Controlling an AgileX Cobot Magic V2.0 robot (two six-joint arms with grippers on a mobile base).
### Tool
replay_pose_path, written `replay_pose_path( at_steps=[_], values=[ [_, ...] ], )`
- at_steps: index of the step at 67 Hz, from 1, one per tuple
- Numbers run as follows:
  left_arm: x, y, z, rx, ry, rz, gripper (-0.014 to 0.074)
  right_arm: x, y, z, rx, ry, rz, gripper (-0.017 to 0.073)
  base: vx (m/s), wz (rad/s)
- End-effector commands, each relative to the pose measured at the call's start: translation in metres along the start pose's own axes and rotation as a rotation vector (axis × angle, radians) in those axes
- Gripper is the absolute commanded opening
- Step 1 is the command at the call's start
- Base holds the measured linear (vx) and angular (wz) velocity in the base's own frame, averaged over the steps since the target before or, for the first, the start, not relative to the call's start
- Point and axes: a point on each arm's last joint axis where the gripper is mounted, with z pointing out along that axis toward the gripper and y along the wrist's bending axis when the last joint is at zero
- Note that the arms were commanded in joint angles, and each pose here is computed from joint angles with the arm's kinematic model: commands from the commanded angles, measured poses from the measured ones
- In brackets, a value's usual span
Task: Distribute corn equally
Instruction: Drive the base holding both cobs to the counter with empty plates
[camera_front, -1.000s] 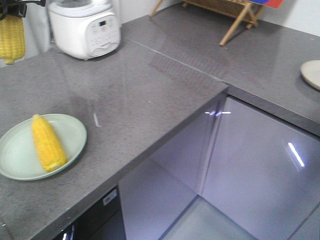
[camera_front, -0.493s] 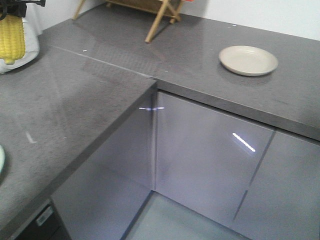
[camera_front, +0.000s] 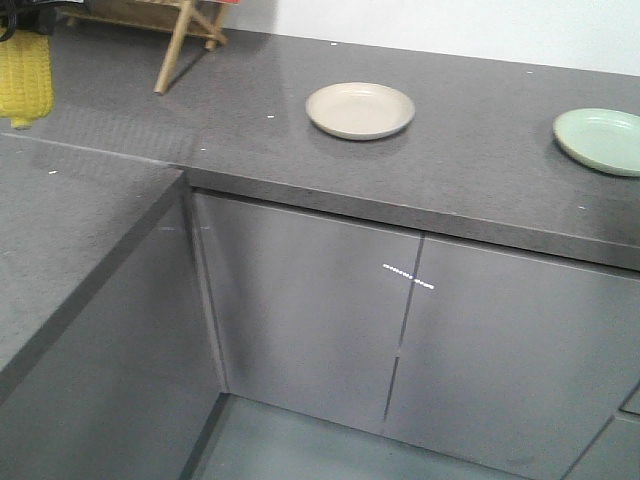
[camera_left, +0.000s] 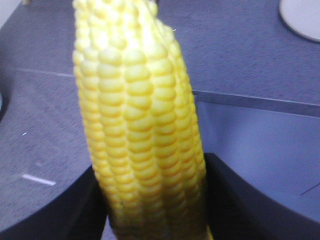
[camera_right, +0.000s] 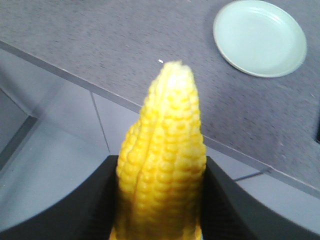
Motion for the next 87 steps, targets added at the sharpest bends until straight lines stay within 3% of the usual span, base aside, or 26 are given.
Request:
replay_pose_path(
  at_steps=[1, 56, 87],
  values=[
    [-0.0064, 0.0107, -0.0263, -0.004, -0.102, -0.029, 0.0146, -0.0013, 0.0015, -0.0204, 0.016, -0.055, -0.013, 0.0005, 0.01, -0.38],
    [-0.0064, 0.0107, -0.0263, -0.004, -0.102, -0.029, 0.0146, -0.0013, 0.0015, -0.0204, 0.016, -0.055, -0.013, 0.0005, 0.02, -0.34],
    [-0.0064, 0.0107, -0.0263, -0.004, -0.102, -0.029, 0.0146, -0.0013, 0.0015, -0.0204, 0.016, -0.055, -0.013, 0.0005, 0.04, -0.1]
  ],
)
